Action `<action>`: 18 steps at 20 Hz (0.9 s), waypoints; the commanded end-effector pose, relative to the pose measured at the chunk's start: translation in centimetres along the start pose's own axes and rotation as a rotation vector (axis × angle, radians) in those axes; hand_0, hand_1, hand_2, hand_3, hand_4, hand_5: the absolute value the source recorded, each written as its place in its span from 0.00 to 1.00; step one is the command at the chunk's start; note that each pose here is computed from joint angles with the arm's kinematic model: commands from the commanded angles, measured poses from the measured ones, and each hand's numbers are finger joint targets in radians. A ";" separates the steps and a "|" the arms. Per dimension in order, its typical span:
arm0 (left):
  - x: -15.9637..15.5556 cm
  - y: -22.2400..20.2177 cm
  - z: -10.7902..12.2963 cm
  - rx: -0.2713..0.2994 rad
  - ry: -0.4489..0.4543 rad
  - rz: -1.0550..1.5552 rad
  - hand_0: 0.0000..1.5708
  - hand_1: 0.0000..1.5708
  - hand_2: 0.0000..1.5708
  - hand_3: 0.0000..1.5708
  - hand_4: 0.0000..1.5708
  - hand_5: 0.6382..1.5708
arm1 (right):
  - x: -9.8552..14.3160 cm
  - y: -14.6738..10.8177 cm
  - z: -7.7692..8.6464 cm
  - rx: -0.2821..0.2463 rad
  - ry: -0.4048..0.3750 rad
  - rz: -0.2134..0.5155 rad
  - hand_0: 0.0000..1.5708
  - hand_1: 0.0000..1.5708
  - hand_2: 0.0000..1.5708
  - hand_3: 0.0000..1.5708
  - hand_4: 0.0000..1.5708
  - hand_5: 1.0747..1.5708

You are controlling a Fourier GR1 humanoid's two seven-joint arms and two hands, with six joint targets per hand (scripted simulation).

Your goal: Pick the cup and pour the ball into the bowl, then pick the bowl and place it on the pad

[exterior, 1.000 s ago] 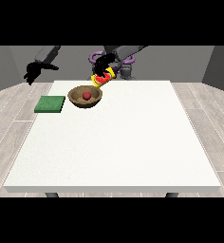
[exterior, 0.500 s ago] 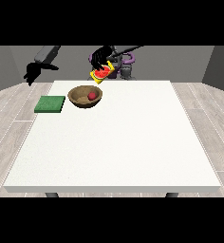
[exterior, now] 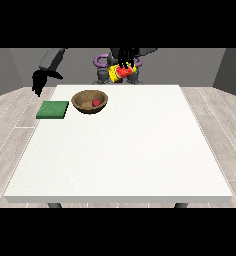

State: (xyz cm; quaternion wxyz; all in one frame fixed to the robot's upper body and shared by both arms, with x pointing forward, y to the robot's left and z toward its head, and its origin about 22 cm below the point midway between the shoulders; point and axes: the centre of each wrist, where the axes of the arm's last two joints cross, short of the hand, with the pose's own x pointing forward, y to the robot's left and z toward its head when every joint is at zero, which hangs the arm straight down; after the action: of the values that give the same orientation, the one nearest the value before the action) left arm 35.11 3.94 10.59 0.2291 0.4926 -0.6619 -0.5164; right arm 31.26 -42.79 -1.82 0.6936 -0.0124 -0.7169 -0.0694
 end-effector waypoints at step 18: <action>-10.2 -5.7 6.5 0.233 0.405 1.224 0.00 0.00 0.00 0.00 0.00 0.96 | -1.0 8.8 -2.4 0.103 -0.037 -0.069 0.00 0.00 0.00 0.00 0.21 0.98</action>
State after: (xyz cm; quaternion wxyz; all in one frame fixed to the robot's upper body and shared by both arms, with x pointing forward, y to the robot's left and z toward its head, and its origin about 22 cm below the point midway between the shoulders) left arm 37.10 14.69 8.70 0.5117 0.1781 -0.8235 -0.1683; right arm 33.98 -37.70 -1.37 0.6625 0.0309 -0.7448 -0.0732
